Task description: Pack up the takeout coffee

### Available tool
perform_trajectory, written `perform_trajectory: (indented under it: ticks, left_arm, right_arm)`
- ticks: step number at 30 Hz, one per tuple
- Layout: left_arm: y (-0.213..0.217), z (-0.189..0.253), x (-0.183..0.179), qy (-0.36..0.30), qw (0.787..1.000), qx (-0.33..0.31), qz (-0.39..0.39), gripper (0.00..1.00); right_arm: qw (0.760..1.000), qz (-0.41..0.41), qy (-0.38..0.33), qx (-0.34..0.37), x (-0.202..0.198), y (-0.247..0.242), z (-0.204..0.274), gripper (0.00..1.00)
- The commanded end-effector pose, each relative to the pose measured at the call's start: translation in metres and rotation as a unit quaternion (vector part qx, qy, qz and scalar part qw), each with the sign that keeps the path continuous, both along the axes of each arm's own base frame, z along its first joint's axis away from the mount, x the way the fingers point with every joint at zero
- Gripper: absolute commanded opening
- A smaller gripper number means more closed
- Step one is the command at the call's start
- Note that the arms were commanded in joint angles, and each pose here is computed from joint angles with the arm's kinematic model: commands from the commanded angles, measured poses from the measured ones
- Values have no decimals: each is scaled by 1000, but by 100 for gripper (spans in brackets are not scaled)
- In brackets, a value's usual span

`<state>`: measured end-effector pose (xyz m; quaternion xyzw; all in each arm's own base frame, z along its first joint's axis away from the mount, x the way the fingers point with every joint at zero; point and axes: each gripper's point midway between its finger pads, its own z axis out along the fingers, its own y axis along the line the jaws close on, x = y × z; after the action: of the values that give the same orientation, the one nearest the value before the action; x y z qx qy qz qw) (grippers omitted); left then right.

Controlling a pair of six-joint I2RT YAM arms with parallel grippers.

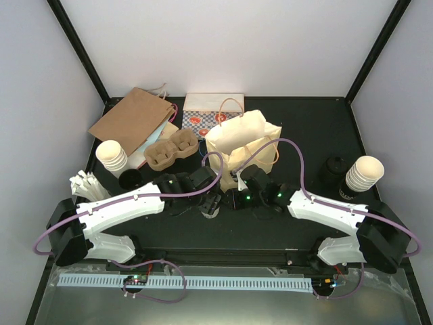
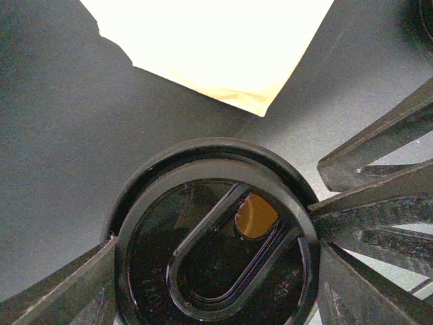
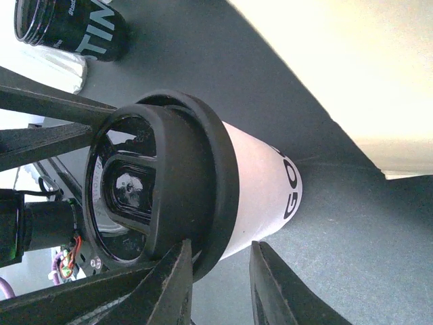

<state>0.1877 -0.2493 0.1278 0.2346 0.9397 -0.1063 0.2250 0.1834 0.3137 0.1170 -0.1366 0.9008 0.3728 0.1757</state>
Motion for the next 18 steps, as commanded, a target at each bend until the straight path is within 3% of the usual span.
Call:
perform_trajectory:
  ticks: [1, 7, 18]
  left_arm:
    - [-12, -6, -6, 17, 1000, -10, -23, 68]
    - [-14, -8, -9, 23, 999, -17, -29, 65]
    - [-15, -10, -13, 31, 999, -22, -38, 64]
  right_arm:
    - [1000, -12, -10, -2, 11, 3, -3, 25]
    - [999, -15, 10, -32, 6, -8, -33, 23]
    - [999, -22, -19, -35, 34, -8, -13, 24]
